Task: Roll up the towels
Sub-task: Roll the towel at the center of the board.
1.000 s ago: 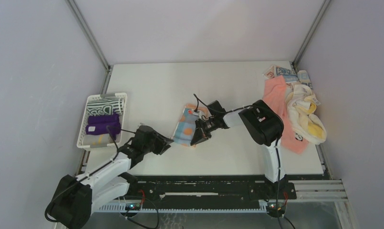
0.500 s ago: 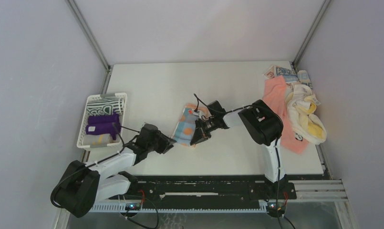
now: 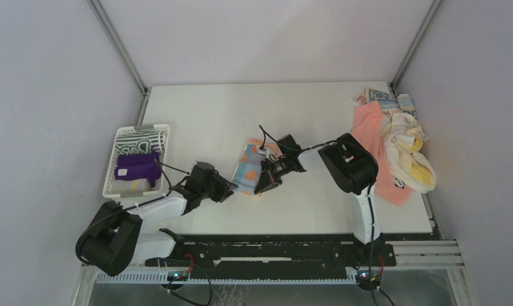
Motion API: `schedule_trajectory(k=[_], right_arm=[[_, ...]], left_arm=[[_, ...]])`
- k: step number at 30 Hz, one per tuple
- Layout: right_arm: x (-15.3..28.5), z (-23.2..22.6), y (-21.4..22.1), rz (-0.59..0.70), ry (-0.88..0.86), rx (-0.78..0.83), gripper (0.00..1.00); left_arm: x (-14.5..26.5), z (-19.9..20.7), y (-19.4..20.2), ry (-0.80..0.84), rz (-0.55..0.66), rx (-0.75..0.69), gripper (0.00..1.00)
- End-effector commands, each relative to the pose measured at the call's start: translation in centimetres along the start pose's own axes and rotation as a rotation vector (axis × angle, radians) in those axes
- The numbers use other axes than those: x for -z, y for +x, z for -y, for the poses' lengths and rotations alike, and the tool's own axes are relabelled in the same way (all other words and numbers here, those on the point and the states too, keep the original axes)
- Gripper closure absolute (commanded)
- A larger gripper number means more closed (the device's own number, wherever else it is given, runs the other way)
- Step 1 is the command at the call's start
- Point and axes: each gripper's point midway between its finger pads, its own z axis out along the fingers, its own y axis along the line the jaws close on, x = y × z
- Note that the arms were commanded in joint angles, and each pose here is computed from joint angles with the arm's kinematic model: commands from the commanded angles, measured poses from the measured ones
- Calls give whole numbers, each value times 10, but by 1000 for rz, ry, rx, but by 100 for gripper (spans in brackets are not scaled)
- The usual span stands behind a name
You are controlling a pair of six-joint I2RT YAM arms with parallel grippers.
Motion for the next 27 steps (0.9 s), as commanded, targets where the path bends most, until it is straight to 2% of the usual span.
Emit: schedule_trajectory(k=[1, 6, 10, 14, 21, 24, 27], right_arm=[[-1, 15, -6, 21, 76, 25, 100], [2, 7, -5, 16, 116, 88, 97], [8, -6, -4, 27, 178, 187, 86], [21, -28, -6, 78, 299, 369, 72], [40, -48, -12, 184, 648, 786, 50], [35, -57, -9, 202, 737, 980, 44], [20, -65, -1, 190, 755, 1123, 42]], left_arm=[[-5, 26, -10, 38, 41, -28, 63], [-14, 6, -7, -46, 27, -37, 63], [-18, -8, -5, -98, 16, -49, 63], [-20, -16, -2, -128, -1, -63, 63], [-25, -23, 3, -163, -37, -93, 62], [-27, -23, 5, -172, -55, -103, 62], [-29, -24, 6, -177, -62, -105, 61]])
